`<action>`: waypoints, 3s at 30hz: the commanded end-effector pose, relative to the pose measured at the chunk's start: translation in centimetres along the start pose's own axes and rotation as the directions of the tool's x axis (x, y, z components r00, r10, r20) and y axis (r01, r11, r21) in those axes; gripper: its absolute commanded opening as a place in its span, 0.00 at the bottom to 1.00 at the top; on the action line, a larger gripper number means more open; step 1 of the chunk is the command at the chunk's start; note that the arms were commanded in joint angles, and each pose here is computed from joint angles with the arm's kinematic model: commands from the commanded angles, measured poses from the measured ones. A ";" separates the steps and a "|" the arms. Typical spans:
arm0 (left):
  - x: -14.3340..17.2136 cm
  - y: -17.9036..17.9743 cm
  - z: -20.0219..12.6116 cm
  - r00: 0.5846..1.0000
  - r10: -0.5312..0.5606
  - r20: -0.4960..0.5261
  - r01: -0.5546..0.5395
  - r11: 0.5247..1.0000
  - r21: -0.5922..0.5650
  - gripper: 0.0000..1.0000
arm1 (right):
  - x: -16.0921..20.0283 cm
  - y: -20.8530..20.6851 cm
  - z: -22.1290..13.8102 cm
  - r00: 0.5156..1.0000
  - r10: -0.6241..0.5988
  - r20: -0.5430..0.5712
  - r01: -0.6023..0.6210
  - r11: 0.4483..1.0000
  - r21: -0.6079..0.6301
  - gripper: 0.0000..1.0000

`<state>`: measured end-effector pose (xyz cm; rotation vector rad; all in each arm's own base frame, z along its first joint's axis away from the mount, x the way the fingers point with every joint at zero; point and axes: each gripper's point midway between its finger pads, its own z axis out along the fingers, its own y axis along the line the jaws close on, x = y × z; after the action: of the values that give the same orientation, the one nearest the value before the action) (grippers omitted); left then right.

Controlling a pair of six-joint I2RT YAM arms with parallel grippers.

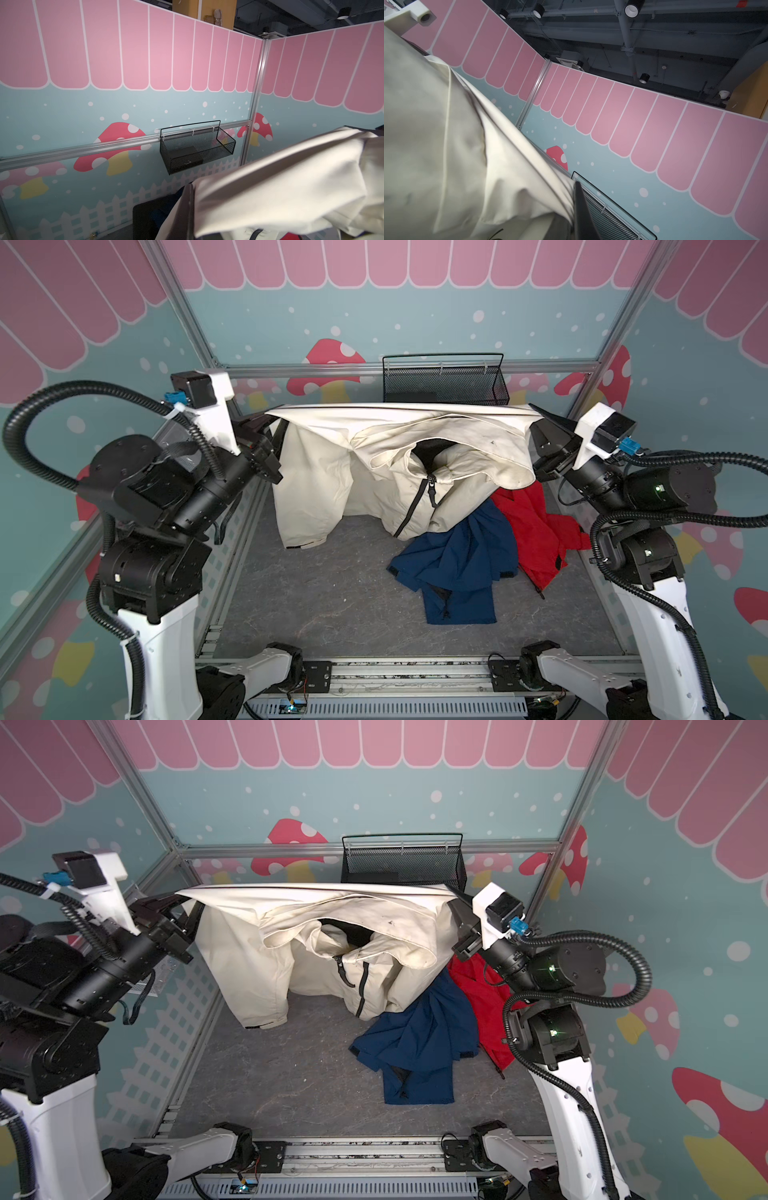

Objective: Unzip the jacket
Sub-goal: Flatten out the jacket at the center of the board.

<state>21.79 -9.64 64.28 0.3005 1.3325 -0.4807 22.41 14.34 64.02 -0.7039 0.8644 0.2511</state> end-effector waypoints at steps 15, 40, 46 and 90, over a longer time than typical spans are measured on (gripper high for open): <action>4.7 11.7 9.2 0.994 -0.001 -0.107 -0.043 0.914 -0.403 0.00 | 12.9 -4.1 11.2 0.959 0.191 -0.210 -0.196 0.981 -0.002 0.00; 31.1 17.2 9.1 0.689 -0.508 -0.517 0.303 0.850 -0.431 0.78 | 41.2 5.6 0.5 0.405 0.538 -0.740 -0.535 0.795 0.285 0.73; 36.3 15.6 4.8 0.598 -0.557 -0.576 0.309 0.823 -0.476 0.78 | 43.0 9.9 -5.8 0.269 0.545 -0.794 -0.556 0.761 0.334 0.75; 55.8 23.8 0.1 0.103 -0.527 -0.844 -0.204 0.819 -0.536 0.05 | 48.6 13.5 -10.3 0.120 0.566 -0.816 -0.575 0.709 0.408 0.17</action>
<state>41.81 1.30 6.64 -0.0409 2.9427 0.1640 40.41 14.92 15.11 -0.4178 2.3194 0.6359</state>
